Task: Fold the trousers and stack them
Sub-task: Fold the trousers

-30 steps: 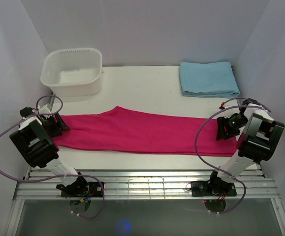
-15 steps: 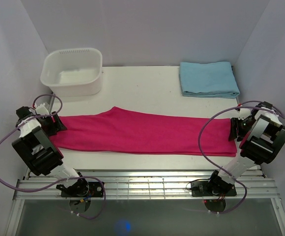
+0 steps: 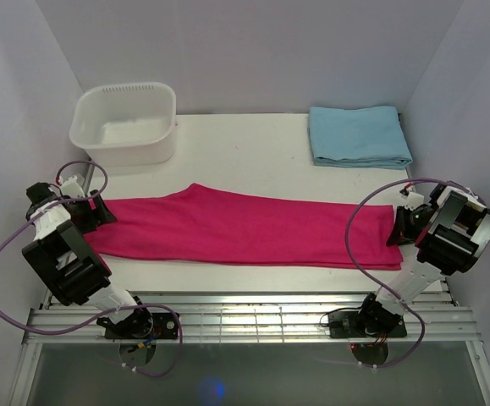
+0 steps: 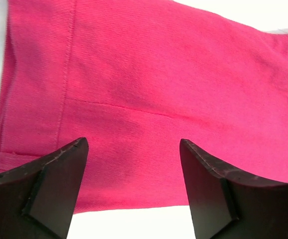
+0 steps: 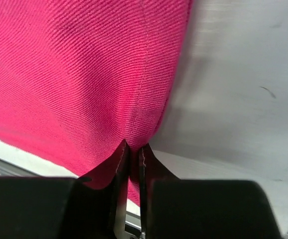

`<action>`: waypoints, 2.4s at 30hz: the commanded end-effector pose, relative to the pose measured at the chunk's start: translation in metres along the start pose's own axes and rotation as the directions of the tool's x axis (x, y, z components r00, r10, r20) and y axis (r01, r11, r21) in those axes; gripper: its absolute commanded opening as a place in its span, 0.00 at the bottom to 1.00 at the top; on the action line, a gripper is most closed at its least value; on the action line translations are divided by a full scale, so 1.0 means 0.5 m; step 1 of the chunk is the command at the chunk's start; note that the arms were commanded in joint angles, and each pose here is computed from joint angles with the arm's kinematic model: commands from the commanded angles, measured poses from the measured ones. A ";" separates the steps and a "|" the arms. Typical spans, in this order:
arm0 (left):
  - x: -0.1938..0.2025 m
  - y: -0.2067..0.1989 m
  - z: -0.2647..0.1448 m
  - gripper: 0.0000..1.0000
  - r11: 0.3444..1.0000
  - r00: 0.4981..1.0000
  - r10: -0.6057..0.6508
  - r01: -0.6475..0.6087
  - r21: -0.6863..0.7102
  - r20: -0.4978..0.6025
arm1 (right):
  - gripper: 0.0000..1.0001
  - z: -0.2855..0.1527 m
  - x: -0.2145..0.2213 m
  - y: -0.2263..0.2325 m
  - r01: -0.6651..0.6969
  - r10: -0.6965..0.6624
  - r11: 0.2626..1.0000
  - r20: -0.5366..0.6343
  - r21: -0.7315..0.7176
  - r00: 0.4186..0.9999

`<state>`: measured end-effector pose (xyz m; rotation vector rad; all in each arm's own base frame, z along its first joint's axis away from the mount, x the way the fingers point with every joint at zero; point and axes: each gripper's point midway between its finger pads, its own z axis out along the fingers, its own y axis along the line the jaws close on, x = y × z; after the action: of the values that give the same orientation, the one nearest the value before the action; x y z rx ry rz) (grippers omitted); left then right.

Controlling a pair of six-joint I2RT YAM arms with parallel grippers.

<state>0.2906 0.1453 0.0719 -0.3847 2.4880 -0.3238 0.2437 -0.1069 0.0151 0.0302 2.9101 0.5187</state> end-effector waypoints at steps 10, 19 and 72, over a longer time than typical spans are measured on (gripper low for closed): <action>-0.089 -0.050 -0.080 0.88 0.981 0.968 0.184 -0.191 0.023 0.171 | 0.08 -0.140 -0.061 -0.108 0.021 -0.033 0.991 0.087 0.135 0.996; -0.059 -0.094 -0.075 0.88 0.953 0.944 0.290 -0.299 0.040 0.156 | 0.08 -0.158 -0.123 0.152 0.161 -0.111 0.968 0.247 -0.193 0.963; 0.106 -0.067 0.042 0.87 0.985 0.984 0.163 -0.158 0.064 -0.077 | 0.08 0.195 -0.059 1.031 0.113 -0.146 0.691 0.015 -0.714 0.989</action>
<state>0.2695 0.0925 0.0365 -0.1750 2.5725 -0.3800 0.2759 0.3841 0.0830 -0.2647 2.5995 1.5201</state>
